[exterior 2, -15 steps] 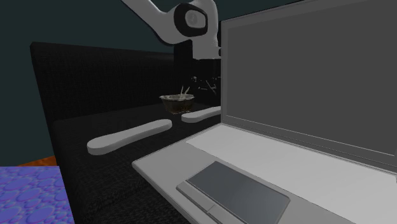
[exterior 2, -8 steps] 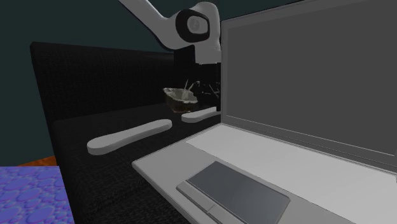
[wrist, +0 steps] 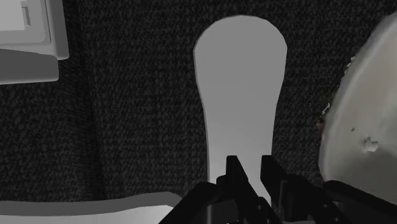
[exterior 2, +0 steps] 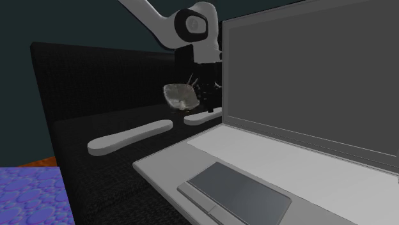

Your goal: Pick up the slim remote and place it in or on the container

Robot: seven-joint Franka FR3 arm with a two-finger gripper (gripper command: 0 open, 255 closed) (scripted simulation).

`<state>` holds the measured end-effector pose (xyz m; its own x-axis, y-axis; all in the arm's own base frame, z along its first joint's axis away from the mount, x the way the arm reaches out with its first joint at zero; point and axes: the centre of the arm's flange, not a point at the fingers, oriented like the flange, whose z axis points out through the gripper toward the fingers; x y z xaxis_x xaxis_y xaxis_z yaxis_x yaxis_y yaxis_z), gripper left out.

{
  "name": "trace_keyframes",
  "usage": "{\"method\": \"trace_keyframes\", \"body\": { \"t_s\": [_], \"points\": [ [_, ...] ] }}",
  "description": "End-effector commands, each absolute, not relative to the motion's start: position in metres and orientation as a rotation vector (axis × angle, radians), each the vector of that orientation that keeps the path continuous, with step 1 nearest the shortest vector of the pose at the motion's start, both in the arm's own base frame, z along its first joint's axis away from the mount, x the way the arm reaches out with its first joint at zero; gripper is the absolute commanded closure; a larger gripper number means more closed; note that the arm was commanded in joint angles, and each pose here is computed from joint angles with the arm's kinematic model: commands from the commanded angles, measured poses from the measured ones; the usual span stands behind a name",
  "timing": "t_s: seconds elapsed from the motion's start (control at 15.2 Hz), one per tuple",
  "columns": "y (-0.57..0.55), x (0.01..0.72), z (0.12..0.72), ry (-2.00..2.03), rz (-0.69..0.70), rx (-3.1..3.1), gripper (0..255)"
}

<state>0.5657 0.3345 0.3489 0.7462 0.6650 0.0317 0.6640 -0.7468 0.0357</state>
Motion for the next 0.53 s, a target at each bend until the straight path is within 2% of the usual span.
{"method": "trace_keyframes", "body": {
  "t_s": [0.0, 0.33, 0.4, 0.46],
  "points": [
    [0.33, 0.564, 0.331, 1.104, 0.018, 2.914, 255],
    [0.331, 0.555, 0.327, 1.105, 0.017, 2.913, 255],
    [0.34, 0.561, 0.348, 1.113, 0.076, 2.915, 255],
    [0.34, 0.561, 0.348, 1.113, 0.076, 2.915, 0]
  ]
}}
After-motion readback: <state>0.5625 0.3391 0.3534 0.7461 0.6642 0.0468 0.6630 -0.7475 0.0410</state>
